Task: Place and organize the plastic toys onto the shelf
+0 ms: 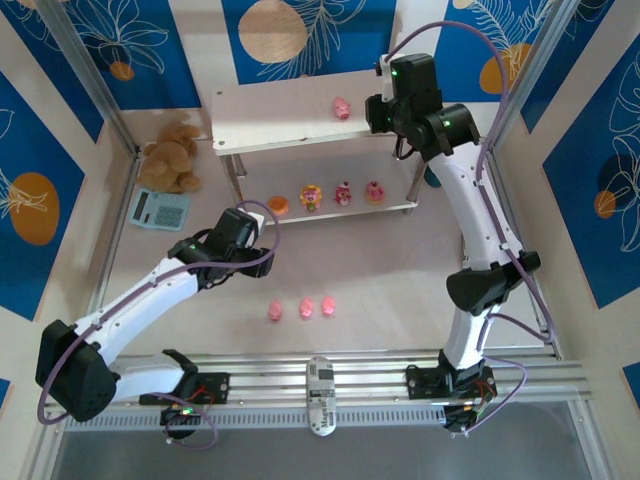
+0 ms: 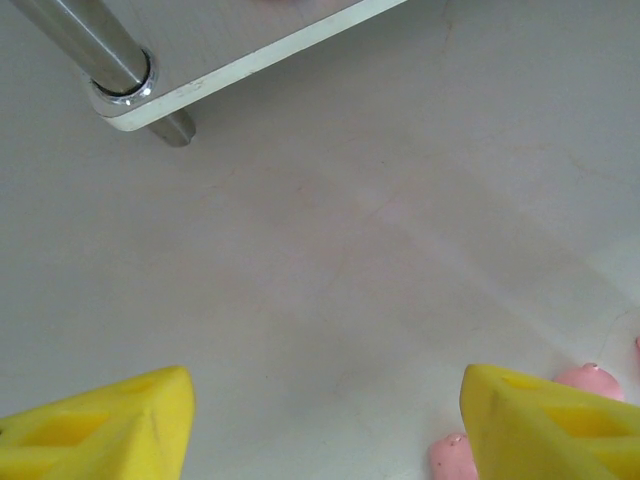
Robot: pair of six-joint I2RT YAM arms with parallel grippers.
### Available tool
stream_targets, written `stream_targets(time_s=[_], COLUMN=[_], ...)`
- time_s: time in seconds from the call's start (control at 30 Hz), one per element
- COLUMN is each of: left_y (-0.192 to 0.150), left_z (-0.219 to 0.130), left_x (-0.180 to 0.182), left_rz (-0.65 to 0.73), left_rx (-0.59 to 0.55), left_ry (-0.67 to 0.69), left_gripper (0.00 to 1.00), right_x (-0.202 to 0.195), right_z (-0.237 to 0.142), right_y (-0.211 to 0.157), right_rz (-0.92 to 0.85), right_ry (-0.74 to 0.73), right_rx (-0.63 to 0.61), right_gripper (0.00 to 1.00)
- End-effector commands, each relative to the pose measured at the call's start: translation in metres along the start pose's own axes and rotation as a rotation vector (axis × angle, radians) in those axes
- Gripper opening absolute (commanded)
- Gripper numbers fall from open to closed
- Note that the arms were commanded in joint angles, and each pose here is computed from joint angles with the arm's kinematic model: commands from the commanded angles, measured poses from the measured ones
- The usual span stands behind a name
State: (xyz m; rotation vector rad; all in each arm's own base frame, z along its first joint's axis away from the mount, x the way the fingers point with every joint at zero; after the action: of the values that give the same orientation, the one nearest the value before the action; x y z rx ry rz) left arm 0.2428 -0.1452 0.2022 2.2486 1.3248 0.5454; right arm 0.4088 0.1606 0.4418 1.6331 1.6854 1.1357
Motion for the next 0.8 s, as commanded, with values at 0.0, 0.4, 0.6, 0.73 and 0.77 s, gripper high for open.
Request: stream_targets(time_s=[0.0, 0.4, 0.6, 0.73, 0.77], left_y=[0.008, 0.007, 0.006, 0.006, 0.006], left_z=[-0.009, -0.001, 0.0, 0.0, -0.001], left_x=[0.005, 0.008, 0.008, 0.009, 0.009], left_rz=[0.008, -0.004, -0.005, -0.006, -0.009], left_rx=[-0.021, -0.007, -0.003, -0.003, -0.003], left_ry=[0.005, -0.003, -0.002, 0.002, 0.001], left_gripper=[0.7, 0.7, 0.7, 0.7, 0.7], right_x=[0.0, -0.009, -0.012, -0.011, -0.012], right_z=[0.005, 0.027, 0.038, 0.046, 0.049], right_y=[0.0, -0.008, -0.009, -0.009, -0.009], right_rz=[-0.02, -0.024, -0.017, -0.016, -0.015], right_ry=[0.012, -0.029, -0.021, -0.014, -0.014], right_rx=[0.025, 0.089, 0.101, 0.105, 0.108], right_gripper=[0.24, 0.27, 0.32, 0.32, 0.32])
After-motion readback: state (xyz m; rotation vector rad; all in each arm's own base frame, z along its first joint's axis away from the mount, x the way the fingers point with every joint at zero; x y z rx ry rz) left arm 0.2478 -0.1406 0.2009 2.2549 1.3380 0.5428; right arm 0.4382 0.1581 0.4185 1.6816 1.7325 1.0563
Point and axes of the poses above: each hand's point on the last joint's axis, 136 mm out from that joint toward the fingers, its own z axis out along the fingers, its own x axis along the line the jaws close on, y = z × x, the point moved 6 cm from there along -z, back along the fingers, and after that the axes turned 10 degrees about z, right-handed, at the moved point
